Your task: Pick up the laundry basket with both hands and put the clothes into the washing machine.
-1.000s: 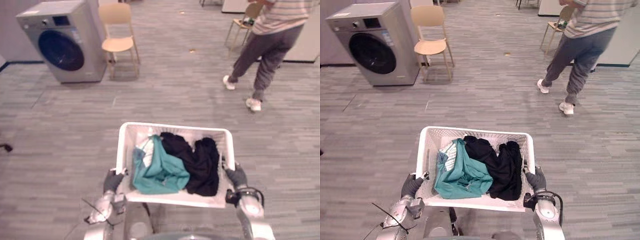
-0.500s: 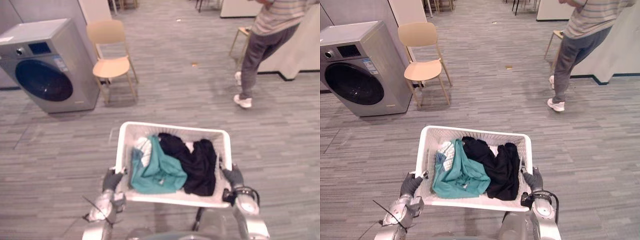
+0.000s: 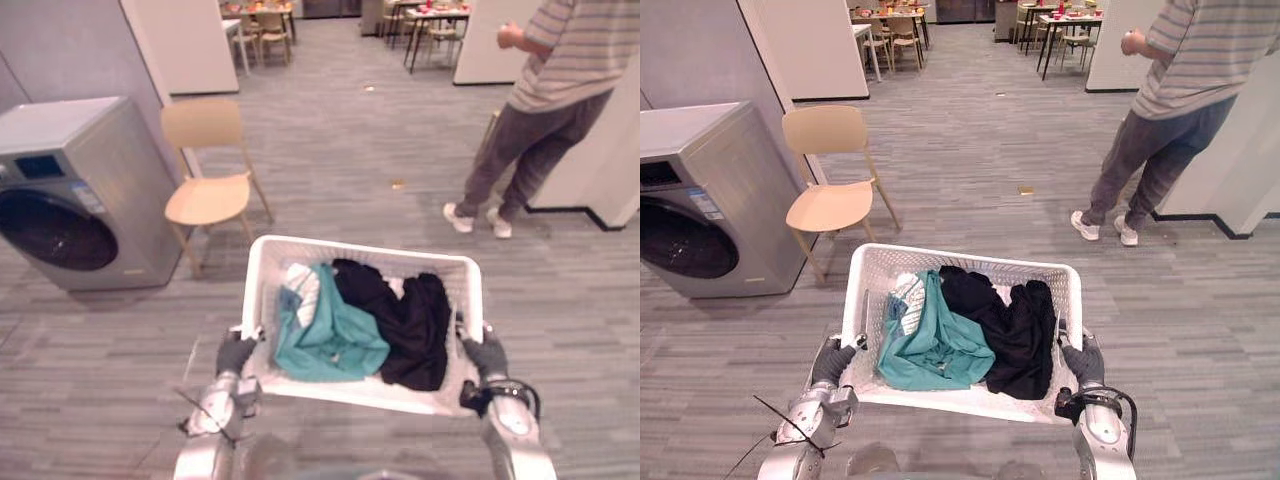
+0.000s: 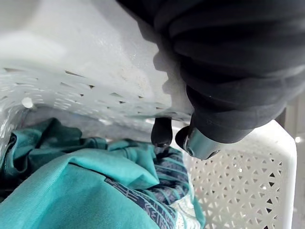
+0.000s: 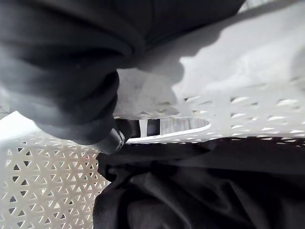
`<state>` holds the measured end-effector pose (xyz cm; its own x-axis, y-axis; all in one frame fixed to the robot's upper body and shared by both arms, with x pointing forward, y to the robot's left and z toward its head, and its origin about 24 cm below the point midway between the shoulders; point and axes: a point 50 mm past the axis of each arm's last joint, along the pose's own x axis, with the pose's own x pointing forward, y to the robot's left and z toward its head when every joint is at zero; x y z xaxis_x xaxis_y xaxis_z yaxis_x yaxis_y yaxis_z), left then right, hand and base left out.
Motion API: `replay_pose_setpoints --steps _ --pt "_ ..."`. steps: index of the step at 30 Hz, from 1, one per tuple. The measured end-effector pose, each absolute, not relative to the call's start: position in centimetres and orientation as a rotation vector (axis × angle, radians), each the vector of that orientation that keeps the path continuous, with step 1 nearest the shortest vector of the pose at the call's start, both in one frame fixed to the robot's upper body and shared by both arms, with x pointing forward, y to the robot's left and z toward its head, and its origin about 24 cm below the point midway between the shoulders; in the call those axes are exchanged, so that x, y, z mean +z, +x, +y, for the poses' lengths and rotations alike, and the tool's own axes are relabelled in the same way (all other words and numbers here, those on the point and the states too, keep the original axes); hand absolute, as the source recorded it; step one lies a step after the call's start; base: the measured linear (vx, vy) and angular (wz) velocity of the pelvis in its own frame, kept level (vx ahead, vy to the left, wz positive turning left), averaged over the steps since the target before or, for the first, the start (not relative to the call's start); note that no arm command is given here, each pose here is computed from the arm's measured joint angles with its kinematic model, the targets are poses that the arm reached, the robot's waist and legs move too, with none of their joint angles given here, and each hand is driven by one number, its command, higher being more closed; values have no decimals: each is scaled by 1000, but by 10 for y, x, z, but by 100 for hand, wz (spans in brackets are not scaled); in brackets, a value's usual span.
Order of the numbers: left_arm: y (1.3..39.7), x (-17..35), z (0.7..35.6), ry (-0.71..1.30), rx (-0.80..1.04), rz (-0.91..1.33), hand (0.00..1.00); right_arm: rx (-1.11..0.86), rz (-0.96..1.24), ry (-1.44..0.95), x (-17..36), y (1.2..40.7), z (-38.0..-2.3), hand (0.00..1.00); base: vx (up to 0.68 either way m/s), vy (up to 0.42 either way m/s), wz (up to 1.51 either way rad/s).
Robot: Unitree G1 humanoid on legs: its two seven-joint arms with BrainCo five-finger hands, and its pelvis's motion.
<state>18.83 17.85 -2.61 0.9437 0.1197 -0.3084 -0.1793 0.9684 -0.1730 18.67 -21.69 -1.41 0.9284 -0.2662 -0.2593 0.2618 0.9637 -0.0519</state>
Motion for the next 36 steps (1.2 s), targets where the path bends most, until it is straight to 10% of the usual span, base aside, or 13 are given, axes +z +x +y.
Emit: replay_pose_setpoints --steps 36 --pt "178 -60 202 -115 198 462 100 -216 523 164 -77 193 -205 100 63 60 24"
